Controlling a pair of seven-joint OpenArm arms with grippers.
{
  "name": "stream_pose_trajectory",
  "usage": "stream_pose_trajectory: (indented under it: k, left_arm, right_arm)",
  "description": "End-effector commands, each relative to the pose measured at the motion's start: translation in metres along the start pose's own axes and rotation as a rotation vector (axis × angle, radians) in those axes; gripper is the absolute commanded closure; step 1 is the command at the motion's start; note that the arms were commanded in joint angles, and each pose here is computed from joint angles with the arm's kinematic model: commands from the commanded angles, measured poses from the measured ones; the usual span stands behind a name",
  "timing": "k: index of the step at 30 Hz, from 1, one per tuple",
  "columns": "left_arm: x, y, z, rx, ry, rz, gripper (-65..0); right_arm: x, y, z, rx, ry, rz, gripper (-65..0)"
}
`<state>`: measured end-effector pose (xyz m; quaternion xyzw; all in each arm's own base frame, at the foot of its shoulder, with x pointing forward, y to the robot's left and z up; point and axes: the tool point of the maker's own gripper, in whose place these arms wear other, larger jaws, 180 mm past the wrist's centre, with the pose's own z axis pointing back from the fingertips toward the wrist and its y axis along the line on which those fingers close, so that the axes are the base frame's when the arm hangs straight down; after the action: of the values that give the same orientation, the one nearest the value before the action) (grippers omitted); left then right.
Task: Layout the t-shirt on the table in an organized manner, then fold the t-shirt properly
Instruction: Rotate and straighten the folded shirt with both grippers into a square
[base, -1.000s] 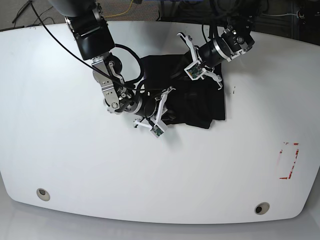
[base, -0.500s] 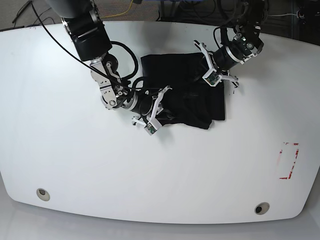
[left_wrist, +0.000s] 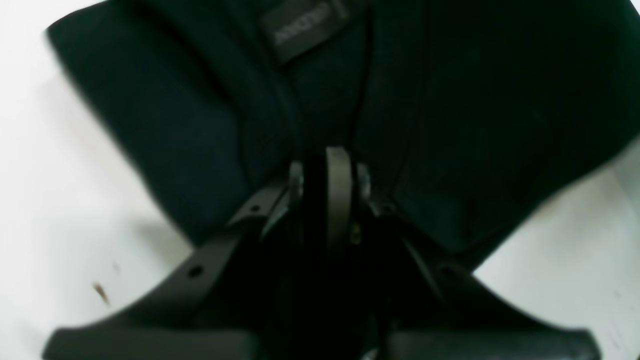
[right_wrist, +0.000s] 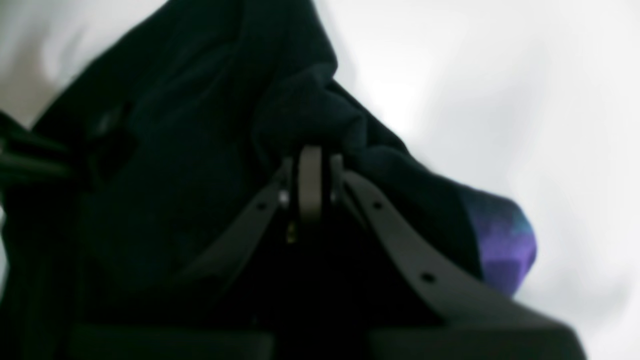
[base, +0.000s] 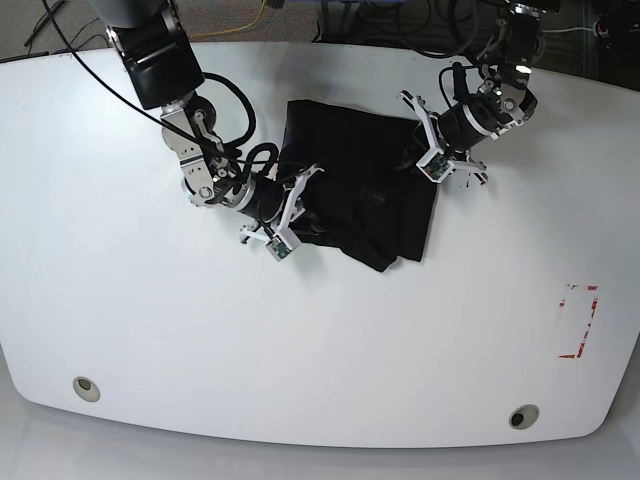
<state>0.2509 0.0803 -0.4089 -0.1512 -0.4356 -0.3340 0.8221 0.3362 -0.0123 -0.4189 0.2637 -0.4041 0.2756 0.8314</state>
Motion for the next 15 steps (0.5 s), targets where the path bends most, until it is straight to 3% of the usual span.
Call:
stream_pose_trajectory:
  k: [1, 9, 15]
  left_arm:
    - [0.001, 0.016, 0.003, 0.025, 0.003, -0.023, -3.2]
    - [0.020, 0.040, -0.006, 0.057, -0.028, -0.049, -3.2]
    - [0.045, 0.054, -0.008, 0.080, -0.080, -0.081, -3.2]
  right_arm:
    - [-0.018, -0.018, 0.015, -0.084, 0.084, 0.044, -1.8]
    - [-0.013, -0.012, 0.040, -0.131, 0.048, 0.069, -1.8]
    - [0.023, -0.006, 0.063, -0.175, -0.052, 0.091, -1.8]
